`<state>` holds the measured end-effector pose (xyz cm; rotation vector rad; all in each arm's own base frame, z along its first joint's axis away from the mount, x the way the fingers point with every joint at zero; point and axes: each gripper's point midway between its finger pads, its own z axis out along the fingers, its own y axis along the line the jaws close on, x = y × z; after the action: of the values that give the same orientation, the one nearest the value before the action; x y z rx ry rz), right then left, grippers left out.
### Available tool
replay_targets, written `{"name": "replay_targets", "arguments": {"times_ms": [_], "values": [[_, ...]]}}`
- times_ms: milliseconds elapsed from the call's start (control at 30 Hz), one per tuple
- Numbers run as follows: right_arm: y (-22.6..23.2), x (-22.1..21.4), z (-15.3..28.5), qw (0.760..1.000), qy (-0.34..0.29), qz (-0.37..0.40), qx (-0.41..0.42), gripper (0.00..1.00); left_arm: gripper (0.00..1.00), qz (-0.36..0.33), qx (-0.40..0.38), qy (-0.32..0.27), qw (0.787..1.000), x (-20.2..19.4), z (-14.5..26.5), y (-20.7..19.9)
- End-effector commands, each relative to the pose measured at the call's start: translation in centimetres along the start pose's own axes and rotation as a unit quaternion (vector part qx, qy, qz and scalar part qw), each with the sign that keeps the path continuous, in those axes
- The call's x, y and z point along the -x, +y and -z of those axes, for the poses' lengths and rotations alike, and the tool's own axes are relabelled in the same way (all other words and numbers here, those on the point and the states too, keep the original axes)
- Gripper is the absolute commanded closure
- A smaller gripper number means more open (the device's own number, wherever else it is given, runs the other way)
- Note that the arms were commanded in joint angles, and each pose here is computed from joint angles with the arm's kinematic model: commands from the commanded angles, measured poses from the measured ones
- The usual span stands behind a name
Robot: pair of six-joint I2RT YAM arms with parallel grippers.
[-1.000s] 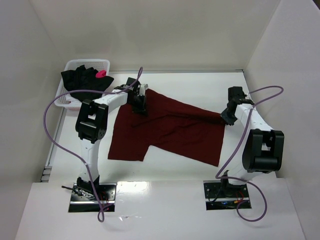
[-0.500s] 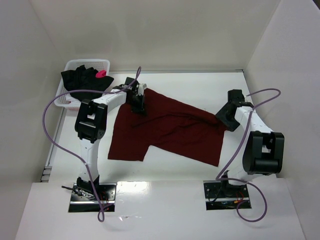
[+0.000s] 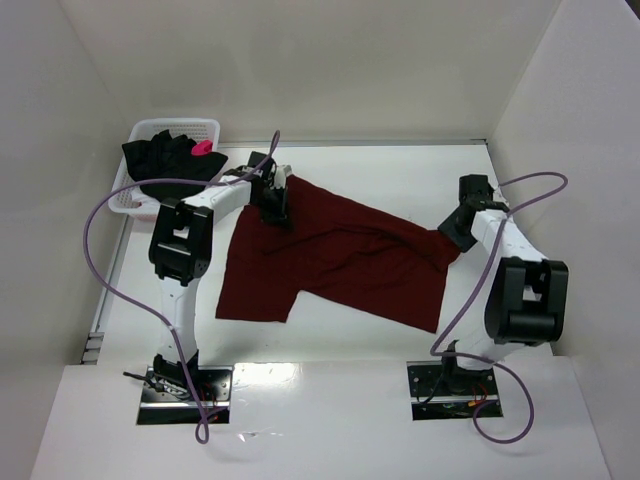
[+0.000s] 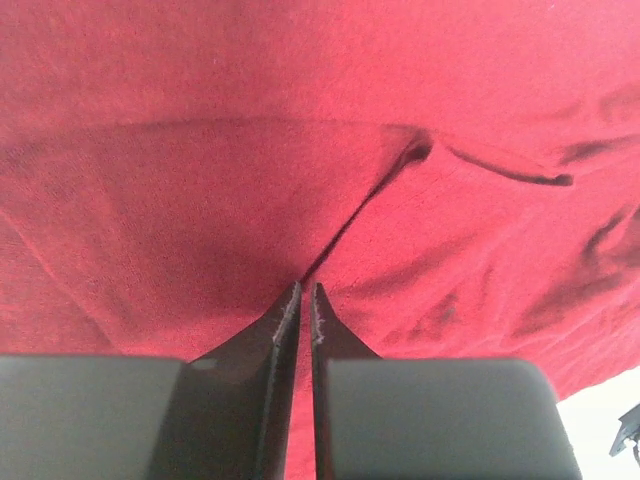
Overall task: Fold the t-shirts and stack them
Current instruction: Fold the flattened tshirt in 1/3 of the way
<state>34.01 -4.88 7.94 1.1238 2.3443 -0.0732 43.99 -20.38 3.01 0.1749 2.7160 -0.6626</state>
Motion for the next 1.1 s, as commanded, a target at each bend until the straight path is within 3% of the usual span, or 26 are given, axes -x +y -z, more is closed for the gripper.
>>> {"name": "replay_targets", "arguments": {"times_ms": [0,200,333,467,500,533,633,700,733,833,1033,1067], "values": [[0.9,1.5,-2.5,1.0,-0.018,0.001,-0.007,0.48,0.82,-0.009,-0.007,-0.019,1.0,1.7,1.0,-0.5],[1.4,2.3,-4.9,0.999,-0.018,0.022,-0.03,0.45,0.71,-0.014,-0.007,-0.019,1.0,1.9,1.2,-0.6],[1.9,2.5,-6.4,0.999,-0.013,0.03,-0.035,0.43,0.74,-0.009,-0.009,-0.007,1.0,1.4,0.4,-0.3],[2.4,2.7,-7.4,0.999,-0.011,0.035,-0.036,0.65,0.89,-0.005,-0.007,0.002,1.0,1.0,0.1,-0.1],[2.4,2.7,-7.4,0.999,-0.011,0.035,-0.036,0.77,0.92,-0.005,-0.007,0.002,1.0,1.0,0.1,-0.1],[2.6,3.2,-7.2,0.999,-0.019,0.034,-0.037,0.83,0.94,-0.004,-0.006,0.006,1.0,0.7,0.1,-0.1],[2.6,4.1,-6.9,0.998,-0.025,0.034,-0.047,0.9,0.97,-0.002,0.0,0.009,1.0,0.4,0.0,0.2],[2.6,4.5,-6.5,0.997,-0.025,0.04,-0.053,0.77,0.97,-0.002,0.0,0.009,1.0,0.4,0.0,0.2],[3.1,5.3,-5.7,0.998,-0.036,0.036,-0.044,0.52,0.97,-0.002,0.0,0.009,1.0,0.4,0.0,0.2],[4.0,6.7,-4.1,0.998,-0.058,0.028,-0.021,0.33,0.97,0.0,0.0,0.013,1.0,0.1,-0.1,0.3],[4.3,8.3,-4.4,0.998,-0.06,0.033,-0.008,0.31,0.97,0.001,0.001,0.017,1.0,-0.3,-0.3,0.5],[4.2,7.7,-5.2,0.998,-0.047,0.036,-0.011,0.37,0.97,0.001,0.001,0.017,1.0,-0.3,-0.3,0.5]]}}
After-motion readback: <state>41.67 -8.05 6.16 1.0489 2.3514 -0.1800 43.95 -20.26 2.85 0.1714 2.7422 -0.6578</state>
